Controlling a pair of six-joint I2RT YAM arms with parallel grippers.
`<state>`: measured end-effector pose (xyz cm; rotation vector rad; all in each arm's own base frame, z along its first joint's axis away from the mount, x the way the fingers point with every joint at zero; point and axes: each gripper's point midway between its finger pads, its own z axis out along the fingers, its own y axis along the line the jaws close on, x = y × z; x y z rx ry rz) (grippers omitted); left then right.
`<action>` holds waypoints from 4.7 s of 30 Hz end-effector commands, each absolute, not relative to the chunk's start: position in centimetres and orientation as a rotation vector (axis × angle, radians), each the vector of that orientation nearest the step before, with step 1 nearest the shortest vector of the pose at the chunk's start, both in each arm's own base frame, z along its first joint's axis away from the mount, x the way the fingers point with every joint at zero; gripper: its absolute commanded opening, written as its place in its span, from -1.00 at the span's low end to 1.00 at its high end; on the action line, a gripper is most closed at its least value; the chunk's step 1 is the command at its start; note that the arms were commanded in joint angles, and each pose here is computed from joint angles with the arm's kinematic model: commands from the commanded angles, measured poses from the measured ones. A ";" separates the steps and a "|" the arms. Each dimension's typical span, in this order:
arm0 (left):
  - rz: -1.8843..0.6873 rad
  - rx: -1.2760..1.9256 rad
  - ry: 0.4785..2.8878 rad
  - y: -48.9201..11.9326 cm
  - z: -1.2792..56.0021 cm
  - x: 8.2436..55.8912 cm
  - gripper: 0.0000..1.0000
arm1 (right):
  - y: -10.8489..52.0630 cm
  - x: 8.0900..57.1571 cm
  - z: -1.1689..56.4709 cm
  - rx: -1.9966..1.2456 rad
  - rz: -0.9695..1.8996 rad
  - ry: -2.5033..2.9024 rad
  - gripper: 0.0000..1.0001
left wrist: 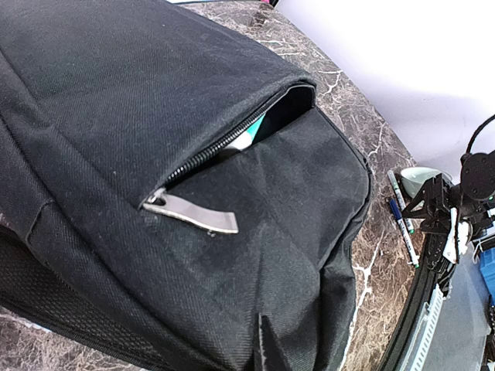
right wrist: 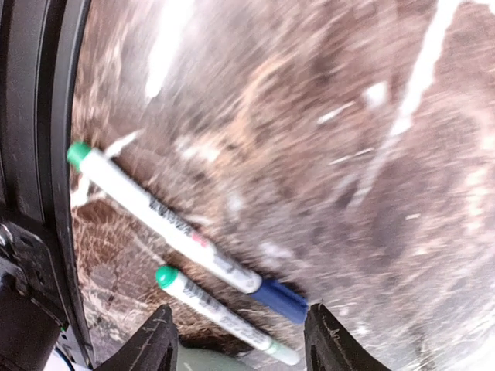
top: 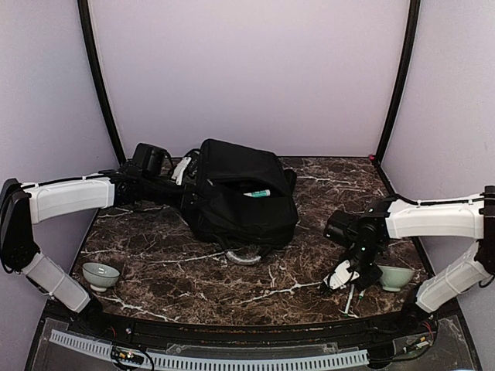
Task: Pack the student bag
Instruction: Move the pen to the center of the board, then grab the pen from the center of the board, then place the pen in the lower front pocket of the bag, then grab the pen from the center of the board.
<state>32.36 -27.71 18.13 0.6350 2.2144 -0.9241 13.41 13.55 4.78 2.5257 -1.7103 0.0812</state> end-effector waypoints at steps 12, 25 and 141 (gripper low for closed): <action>-0.934 0.682 2.017 -27.9 23.1 33.3 -1.00 | 9.7 14.4 2.5 2.533 0.361 -1.523 0.17; -0.942 0.682 2.018 -27.9 23.1 33.3 -1.00 | 12.6 16.4 1.0 2.584 0.406 -1.589 -0.03; -0.988 0.698 2.027 -28.2 23.2 33.0 -1.00 | 17.2 21.6 1.4 2.314 0.230 -2.175 -0.49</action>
